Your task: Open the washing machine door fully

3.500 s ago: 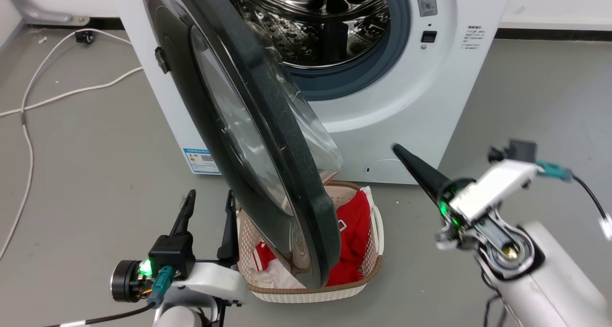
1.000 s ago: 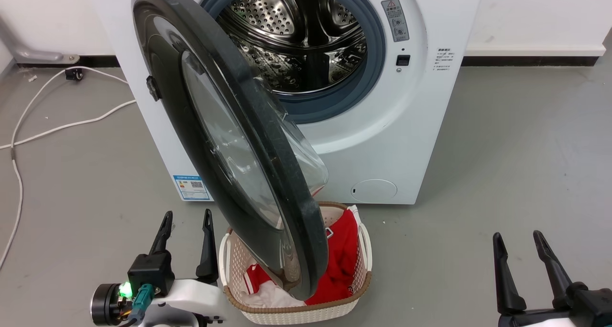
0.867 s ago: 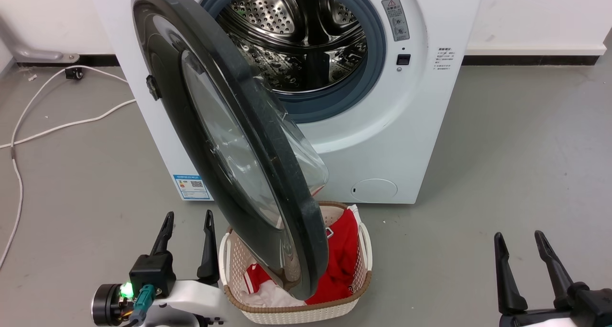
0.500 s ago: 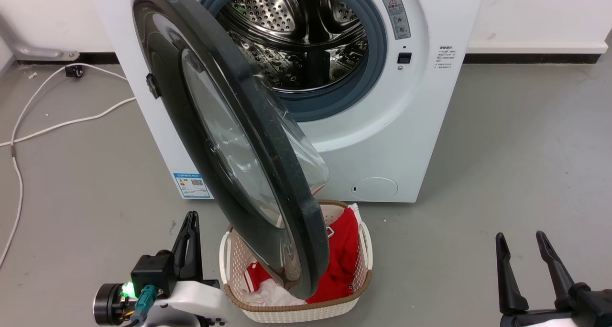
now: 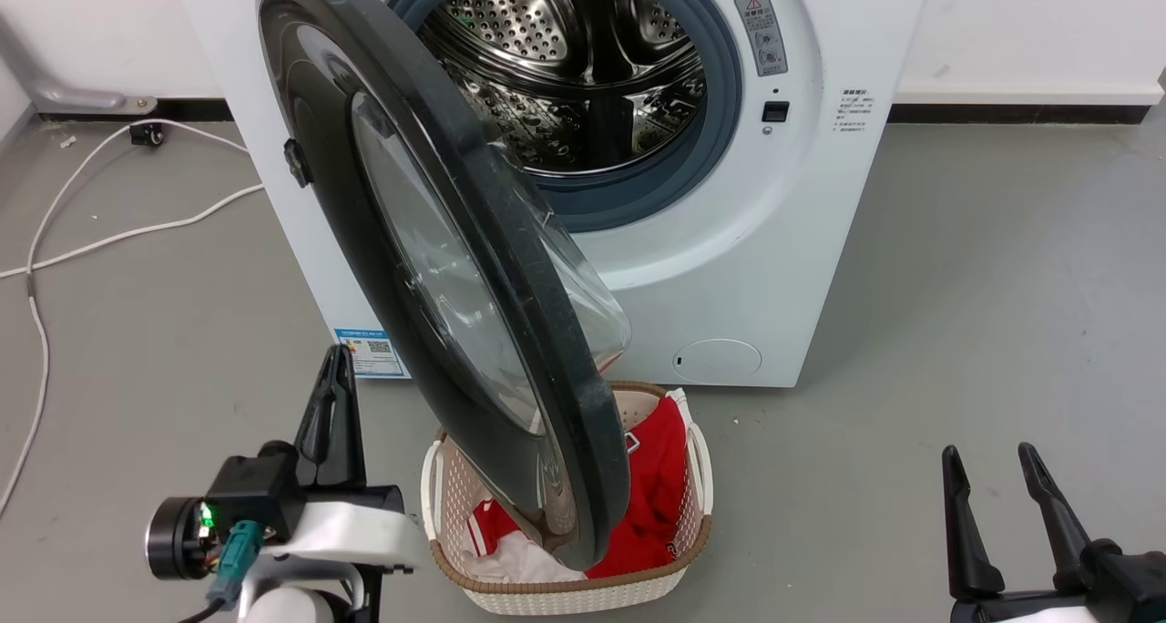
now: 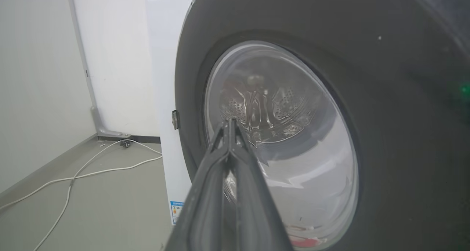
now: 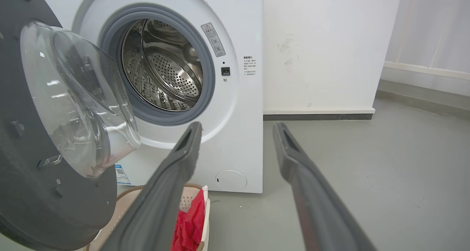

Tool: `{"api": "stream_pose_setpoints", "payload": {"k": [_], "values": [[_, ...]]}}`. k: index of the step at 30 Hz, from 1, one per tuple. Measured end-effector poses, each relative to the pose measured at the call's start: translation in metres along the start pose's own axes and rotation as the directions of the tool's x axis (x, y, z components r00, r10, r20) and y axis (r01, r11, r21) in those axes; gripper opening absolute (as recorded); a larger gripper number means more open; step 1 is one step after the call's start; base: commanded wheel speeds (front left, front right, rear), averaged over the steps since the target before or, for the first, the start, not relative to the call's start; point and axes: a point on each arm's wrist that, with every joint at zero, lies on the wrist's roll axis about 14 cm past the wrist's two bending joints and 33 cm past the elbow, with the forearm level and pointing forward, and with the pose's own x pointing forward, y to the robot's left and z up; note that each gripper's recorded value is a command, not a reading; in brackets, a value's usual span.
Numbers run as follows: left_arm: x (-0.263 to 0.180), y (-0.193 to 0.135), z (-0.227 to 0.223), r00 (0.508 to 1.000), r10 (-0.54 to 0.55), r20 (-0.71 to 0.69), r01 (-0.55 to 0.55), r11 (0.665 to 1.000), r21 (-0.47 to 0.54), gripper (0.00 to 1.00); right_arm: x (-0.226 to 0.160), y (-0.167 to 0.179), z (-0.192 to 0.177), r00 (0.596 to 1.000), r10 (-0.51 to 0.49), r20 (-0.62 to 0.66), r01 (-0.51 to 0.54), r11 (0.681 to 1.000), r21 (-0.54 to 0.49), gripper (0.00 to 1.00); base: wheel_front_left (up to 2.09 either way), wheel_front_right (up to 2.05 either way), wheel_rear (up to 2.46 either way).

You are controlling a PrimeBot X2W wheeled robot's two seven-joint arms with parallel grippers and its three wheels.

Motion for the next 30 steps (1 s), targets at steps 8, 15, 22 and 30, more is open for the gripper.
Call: {"api": "stream_pose_setpoints", "payload": {"k": [8,15,22,30], "values": [[0.019,-0.003,0.066,0.978,-0.016,0.207,0.013,1.000,0.014,0.00,0.001,0.001,0.000,1.000,0.003,0.004,-0.003,1.000,0.002,1.00,0.00,0.00,0.00],[0.024,-0.009,0.136,0.910,-0.039,0.413,0.023,0.999,0.043,0.00,0.000,0.000,0.002,1.000,-0.001,0.009,0.001,1.000,0.000,1.00,0.00,0.00,0.00],[0.017,-0.021,0.194,0.816,-0.076,0.573,0.046,0.997,0.067,0.00,-0.001,-0.001,0.004,1.000,-0.003,0.012,0.003,1.000,-0.001,1.00,0.00,0.00,0.00],[0.002,-0.075,0.233,0.707,-0.227,0.669,0.232,0.969,0.084,0.00,-0.003,-0.002,0.004,1.000,-0.007,0.012,0.007,1.000,-0.001,1.00,0.00,0.00,0.00]]}}
